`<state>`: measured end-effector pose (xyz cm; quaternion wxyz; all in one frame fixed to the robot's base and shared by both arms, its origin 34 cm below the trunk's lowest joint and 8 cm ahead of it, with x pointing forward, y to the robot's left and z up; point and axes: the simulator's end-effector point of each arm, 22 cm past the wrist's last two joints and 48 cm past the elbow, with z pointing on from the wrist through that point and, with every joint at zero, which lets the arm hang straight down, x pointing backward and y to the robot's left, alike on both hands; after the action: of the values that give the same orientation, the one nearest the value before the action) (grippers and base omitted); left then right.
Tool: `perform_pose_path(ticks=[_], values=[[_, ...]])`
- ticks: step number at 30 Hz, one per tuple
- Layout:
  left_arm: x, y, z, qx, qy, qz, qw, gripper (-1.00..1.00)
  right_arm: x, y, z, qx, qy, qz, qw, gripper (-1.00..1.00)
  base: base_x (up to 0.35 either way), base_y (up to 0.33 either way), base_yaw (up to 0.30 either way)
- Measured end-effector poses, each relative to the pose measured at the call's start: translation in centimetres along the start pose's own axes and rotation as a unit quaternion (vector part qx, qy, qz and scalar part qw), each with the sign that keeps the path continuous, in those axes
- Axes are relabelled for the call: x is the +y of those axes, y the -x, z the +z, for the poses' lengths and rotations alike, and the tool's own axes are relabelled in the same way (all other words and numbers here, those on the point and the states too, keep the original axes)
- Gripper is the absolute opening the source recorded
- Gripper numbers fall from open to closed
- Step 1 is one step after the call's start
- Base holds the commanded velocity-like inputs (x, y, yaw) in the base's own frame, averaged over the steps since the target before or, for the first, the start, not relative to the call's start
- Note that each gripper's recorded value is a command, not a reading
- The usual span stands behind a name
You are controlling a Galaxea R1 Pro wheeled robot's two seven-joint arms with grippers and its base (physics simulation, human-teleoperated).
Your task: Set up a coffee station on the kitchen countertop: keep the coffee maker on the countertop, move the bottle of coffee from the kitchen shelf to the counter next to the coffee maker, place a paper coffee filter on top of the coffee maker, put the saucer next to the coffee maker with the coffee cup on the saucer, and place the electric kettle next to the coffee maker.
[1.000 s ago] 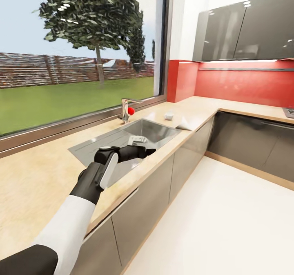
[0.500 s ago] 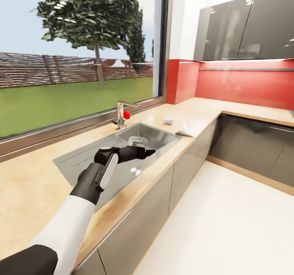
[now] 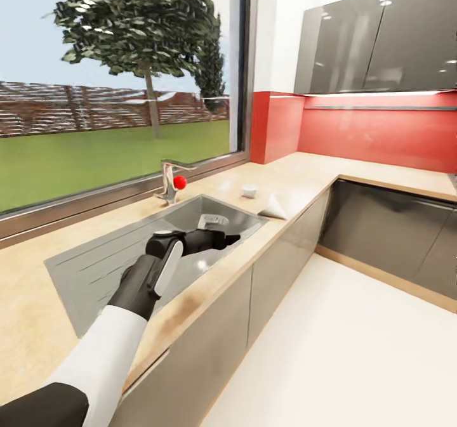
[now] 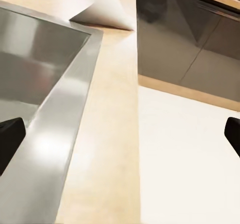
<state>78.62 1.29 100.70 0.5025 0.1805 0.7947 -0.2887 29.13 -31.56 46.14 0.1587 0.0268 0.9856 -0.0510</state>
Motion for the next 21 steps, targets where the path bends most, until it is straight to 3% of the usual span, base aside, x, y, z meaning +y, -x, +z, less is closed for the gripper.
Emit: perform_pose_path(ticks=[12, 21], values=[[1.0, -0.3, -0.3, 0.003, 0.008, 0.000, 1.0000, 1.00, 0.0, 0.0, 0.0, 0.000, 0.000, 0.000, 1.0000, 1.00, 0.174, -0.300, 0.000], [1.3, -0.3, -0.5, 0.003, 0.010, 0.001, 0.9999, 1.00, 0.0, 0.0, 0.0, 0.000, -0.001, 0.000, 1.0000, 1.00, 0.322, -0.070, 0.000]])
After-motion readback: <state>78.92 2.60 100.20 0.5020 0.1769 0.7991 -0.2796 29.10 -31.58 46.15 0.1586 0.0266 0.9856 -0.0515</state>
